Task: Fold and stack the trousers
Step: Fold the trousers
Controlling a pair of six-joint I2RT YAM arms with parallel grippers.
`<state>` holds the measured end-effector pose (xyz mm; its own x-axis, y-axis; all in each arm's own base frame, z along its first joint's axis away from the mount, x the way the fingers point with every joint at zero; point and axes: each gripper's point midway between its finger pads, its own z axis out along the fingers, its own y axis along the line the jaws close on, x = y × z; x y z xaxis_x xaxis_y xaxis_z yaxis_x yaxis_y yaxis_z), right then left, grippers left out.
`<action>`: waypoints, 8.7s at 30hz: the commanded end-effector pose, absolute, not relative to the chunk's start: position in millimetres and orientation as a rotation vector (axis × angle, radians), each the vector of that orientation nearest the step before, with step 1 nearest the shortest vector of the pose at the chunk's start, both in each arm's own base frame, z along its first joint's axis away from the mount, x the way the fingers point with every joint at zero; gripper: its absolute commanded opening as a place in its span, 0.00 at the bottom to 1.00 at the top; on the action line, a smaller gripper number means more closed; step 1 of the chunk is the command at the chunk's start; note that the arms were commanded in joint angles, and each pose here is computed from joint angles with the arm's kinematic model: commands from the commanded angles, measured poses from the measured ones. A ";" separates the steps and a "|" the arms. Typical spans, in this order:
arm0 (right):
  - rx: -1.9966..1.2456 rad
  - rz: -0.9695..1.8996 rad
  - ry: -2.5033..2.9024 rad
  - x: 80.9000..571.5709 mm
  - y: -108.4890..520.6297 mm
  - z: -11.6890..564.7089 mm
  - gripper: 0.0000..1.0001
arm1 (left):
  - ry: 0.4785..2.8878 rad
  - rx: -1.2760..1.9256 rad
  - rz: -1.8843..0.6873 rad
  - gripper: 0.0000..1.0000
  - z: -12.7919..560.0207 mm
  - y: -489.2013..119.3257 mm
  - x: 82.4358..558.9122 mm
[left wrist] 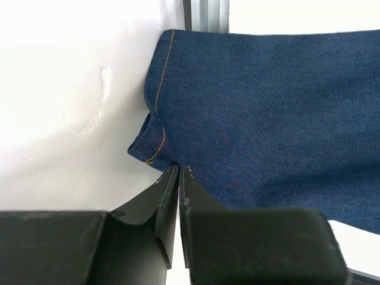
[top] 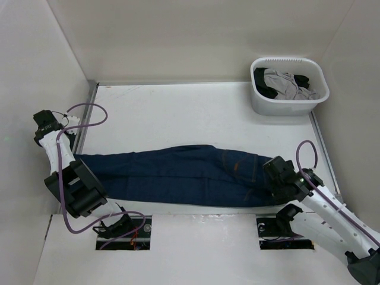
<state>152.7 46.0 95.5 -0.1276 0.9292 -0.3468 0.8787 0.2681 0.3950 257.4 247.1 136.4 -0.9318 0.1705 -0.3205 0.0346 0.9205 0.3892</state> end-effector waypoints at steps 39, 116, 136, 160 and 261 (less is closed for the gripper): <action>1.202 0.061 2.159 214.5 57.8 85.0 1.00 | 2.667 1.179 0.392 0.50 159.2 114.3 281.1; 1.363 0.102 2.144 332.5 64.6 54.4 0.94 | 2.974 0.555 0.326 0.59 33.7 183.5 300.1; 1.056 -0.086 2.115 329.5 9.9 117.4 1.00 | 2.526 0.669 0.514 0.67 106.3 184.9 443.1; 1.249 0.163 2.157 375.7 57.8 70.7 0.92 | 2.797 0.769 0.542 0.48 42.4 231.0 355.5; 1.399 0.101 2.120 296.4 14.3 48.4 0.65 | 2.682 1.057 0.431 0.52 42.8 196.7 324.3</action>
<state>286.6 12.9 40.0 -0.2821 0.8680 -0.4087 0.8382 0.4302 0.3350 339.4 204.1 30.3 -0.7290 0.6759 -0.1082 0.5904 0.7008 0.4004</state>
